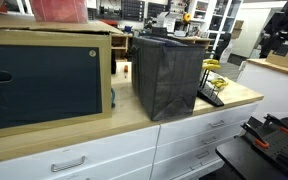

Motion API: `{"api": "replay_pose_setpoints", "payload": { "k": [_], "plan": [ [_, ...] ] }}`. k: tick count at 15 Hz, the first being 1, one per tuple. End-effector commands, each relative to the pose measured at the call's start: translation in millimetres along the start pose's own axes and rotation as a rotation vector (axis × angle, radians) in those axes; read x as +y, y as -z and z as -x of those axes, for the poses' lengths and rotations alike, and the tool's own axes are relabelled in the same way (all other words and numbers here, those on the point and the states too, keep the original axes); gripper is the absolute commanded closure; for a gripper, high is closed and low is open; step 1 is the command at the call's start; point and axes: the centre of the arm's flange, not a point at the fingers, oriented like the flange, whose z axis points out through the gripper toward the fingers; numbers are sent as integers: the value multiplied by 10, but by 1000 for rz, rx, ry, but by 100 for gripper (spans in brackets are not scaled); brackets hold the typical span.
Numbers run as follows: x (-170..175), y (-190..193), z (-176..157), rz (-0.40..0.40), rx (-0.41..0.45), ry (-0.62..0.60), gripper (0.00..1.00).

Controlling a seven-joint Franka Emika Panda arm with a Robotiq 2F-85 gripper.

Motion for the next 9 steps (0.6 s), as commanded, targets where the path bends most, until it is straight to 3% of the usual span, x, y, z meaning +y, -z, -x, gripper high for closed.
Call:
{"api": "replay_pose_setpoints", "payload": {
  "k": [1,2,3,9],
  "plan": [
    [-97,145,-174,-72,-53,85,0],
    [-165,167,-210,-120,-66,133,0],
    [-68,75,-54,-57,-9,71,0],
    [-84,76,-67,-64,-13,79,0]
  ]
}}
